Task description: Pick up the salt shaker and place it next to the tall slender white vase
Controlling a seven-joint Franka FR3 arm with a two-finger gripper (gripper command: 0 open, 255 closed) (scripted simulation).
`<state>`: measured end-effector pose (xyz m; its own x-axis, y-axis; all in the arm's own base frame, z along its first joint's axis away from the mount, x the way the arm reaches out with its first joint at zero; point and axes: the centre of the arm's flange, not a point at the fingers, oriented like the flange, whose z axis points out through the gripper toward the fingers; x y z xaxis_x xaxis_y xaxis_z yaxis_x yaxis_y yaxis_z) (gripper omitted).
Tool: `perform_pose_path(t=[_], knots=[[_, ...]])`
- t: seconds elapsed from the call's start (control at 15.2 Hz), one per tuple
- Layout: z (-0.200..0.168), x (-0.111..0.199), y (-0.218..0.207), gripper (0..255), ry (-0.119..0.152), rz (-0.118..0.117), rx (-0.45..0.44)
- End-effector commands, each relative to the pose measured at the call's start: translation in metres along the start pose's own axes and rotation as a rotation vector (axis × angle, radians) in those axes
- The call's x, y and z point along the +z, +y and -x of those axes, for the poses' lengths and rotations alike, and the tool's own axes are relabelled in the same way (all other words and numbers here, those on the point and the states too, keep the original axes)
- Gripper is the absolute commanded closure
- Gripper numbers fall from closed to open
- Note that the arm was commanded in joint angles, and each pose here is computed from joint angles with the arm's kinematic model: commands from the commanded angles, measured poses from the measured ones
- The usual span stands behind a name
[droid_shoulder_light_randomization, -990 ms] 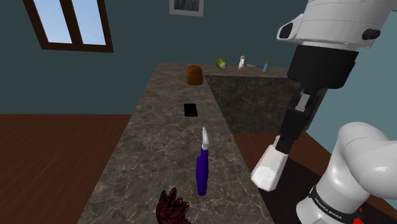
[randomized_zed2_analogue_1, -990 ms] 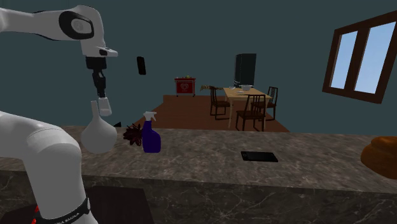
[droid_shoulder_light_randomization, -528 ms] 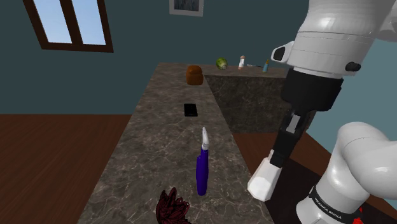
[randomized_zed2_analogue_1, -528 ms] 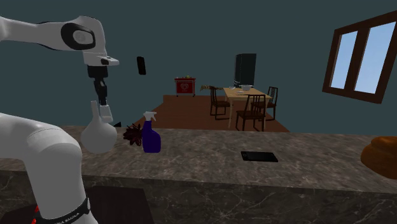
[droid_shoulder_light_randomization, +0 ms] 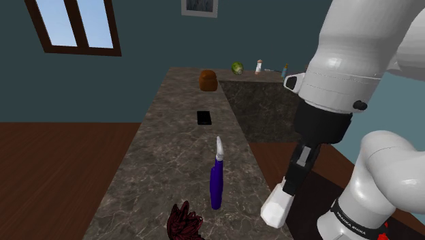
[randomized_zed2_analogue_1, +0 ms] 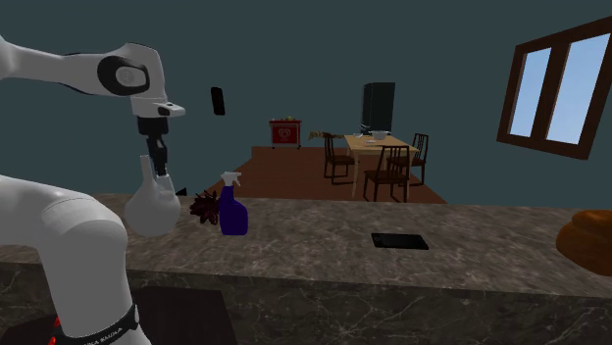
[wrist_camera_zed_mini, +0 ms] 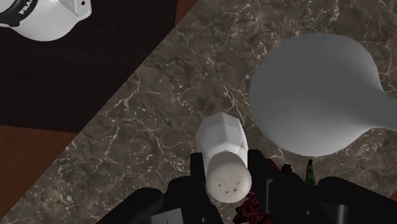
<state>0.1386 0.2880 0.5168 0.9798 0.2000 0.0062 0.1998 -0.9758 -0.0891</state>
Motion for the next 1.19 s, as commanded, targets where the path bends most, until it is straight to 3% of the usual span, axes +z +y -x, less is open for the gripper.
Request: perform_pose_path(t=[0.0, 1.12], knots=[[0.000, 0.011, 0.001, 255, 0.001, 0.000, 0.000], [0.001, 0.100, 0.009, 255, 0.001, 0.000, 0.000]])
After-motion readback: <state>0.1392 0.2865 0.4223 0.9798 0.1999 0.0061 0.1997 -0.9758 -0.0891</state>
